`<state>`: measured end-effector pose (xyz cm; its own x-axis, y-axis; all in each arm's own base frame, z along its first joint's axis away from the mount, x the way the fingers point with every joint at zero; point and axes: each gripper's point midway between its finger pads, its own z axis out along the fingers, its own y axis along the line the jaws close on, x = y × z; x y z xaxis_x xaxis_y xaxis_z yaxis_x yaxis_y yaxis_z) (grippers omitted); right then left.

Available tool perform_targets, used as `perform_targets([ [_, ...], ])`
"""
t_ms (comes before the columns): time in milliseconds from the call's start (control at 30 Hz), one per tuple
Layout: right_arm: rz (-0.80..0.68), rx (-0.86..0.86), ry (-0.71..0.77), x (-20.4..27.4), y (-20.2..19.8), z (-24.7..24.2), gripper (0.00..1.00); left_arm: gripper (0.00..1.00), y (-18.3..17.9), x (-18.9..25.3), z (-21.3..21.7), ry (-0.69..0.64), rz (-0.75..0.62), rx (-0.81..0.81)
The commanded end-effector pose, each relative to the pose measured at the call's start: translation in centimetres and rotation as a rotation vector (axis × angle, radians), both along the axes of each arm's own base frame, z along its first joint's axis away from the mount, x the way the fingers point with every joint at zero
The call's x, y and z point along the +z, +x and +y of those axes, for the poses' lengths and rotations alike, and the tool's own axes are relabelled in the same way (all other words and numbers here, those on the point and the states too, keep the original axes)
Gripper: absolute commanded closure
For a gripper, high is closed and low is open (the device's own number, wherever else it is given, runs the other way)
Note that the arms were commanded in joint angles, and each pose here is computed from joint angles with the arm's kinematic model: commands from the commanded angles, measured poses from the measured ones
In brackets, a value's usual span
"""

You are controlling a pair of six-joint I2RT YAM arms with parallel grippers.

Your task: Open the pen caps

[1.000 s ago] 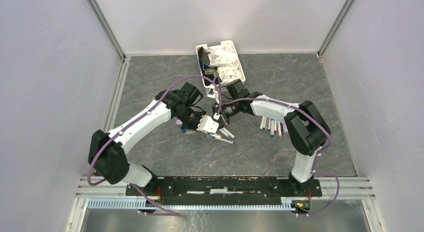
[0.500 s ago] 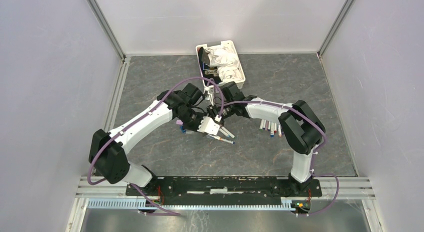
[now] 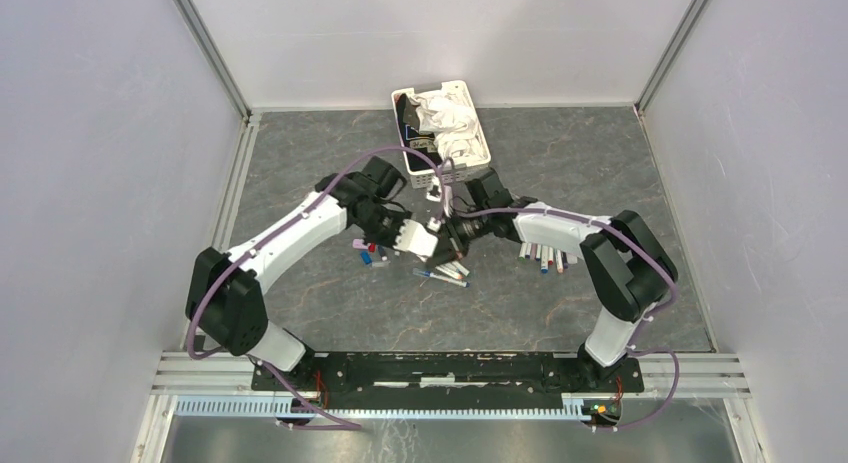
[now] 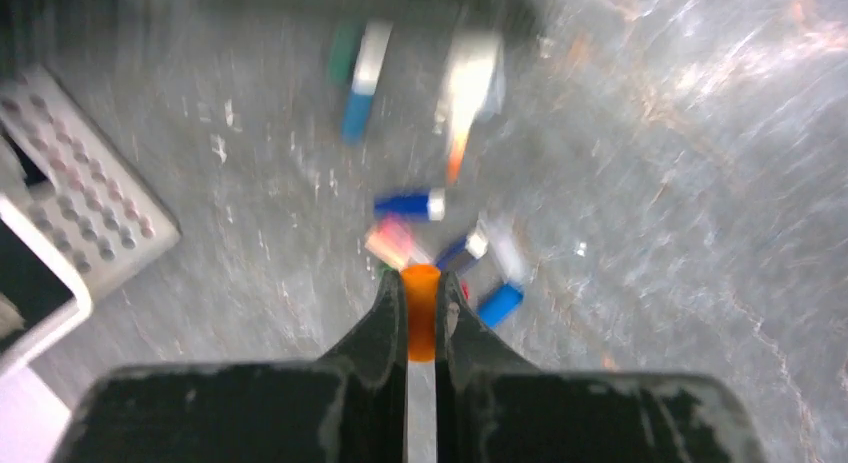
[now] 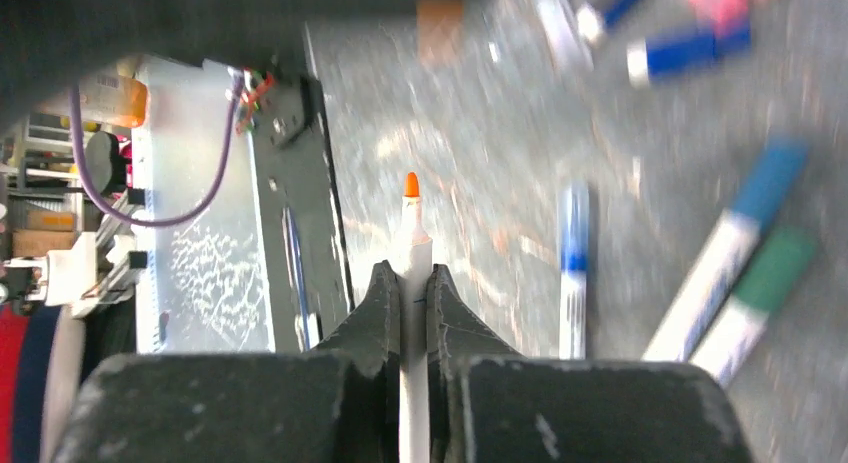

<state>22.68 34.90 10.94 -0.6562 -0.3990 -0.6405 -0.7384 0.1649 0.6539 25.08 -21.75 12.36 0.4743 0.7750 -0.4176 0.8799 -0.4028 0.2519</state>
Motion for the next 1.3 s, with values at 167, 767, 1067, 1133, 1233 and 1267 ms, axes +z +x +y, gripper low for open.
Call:
perform_targets([
  [167,0.067,-0.144,-0.202,-2.9,0.0,-7.6,1.0,0.98,5.7,-1.9,7.7,0.211,-0.119,0.202],
  [767,-0.204,-1.007,-0.642,-6.7,12.2,-19.7,0.99,0.78,4.5,-8.0,4.9,0.095,0.136,0.43],
  [1067,-0.201,-1.095,-0.671,-7.9,12.3,-20.9,0.82,0.44,4.3,-5.4,3.5,0.02,0.179,0.448],
  [1133,-0.184,-1.076,-0.667,-8.3,12.0,-20.6,0.76,0.41,4.3,-4.3,3.1,0.001,0.184,0.451],
  [1233,-0.165,-1.051,-0.645,-8.5,11.6,-20.1,0.67,0.38,4.7,-2.4,2.8,-0.025,0.176,0.471],
  [1267,-0.159,-1.044,-0.637,-8.5,11.4,-19.9,0.65,0.2,4.8,-1.6,2.7,-0.035,0.172,0.475],
])
